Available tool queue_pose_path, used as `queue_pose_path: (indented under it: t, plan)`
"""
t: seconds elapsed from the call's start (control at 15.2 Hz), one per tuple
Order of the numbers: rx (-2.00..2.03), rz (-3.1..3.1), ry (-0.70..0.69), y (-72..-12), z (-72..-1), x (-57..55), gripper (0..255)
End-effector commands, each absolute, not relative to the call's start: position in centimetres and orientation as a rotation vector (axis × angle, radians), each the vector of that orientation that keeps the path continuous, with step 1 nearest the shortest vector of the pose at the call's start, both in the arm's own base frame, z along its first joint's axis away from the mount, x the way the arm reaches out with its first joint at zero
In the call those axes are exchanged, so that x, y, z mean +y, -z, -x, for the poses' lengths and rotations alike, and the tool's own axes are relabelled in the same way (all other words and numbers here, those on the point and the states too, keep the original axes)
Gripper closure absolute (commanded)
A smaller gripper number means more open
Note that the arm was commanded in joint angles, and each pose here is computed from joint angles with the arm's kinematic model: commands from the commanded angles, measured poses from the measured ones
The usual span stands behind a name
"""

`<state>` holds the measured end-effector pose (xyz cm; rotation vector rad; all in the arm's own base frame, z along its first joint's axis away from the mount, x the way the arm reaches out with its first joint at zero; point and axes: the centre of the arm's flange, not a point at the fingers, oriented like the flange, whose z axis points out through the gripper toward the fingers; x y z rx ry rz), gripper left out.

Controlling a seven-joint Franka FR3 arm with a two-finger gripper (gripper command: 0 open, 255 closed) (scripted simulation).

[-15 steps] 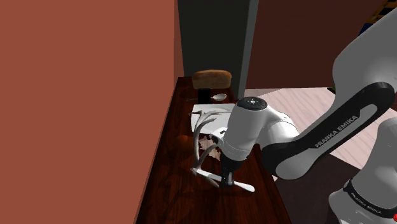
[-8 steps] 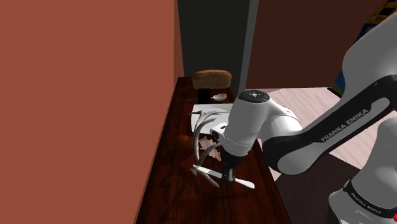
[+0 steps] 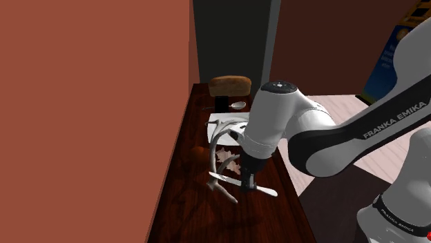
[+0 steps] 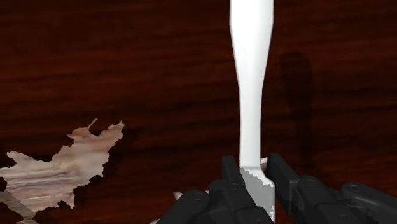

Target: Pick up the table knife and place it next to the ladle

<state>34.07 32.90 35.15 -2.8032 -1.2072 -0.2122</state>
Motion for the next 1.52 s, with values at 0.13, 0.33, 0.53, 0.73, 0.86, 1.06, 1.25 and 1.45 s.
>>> queue_pose_path:
  t: [0.13, 0.33, 0.53, 0.73, 0.86, 1.06, 1.25, 1.45]
  plan:
    - [-1.207, 2.803, 0.212, -37.4, -34.1, 32.8, 255]
    - [-1.207, 2.803, 0.212, -39.0, -34.1, 32.8, 255]
    - [-1.207, 2.803, 0.212, -40.6, -34.1, 32.8, 255]
    - [-1.207, 2.803, 0.212, -42.1, -34.1, 32.8, 255]
    - [-1.207, 2.803, 0.212, -42.1, -35.8, 30.8, 255]
    - [-1.207, 2.803, 0.212, -42.1, -38.3, 27.7, 255]
    - [-1.207, 2.803, 0.212, -42.1, -40.9, 24.7, 255]
    - [-1.207, 2.803, 0.212, -42.2, -43.4, 21.6, 255]
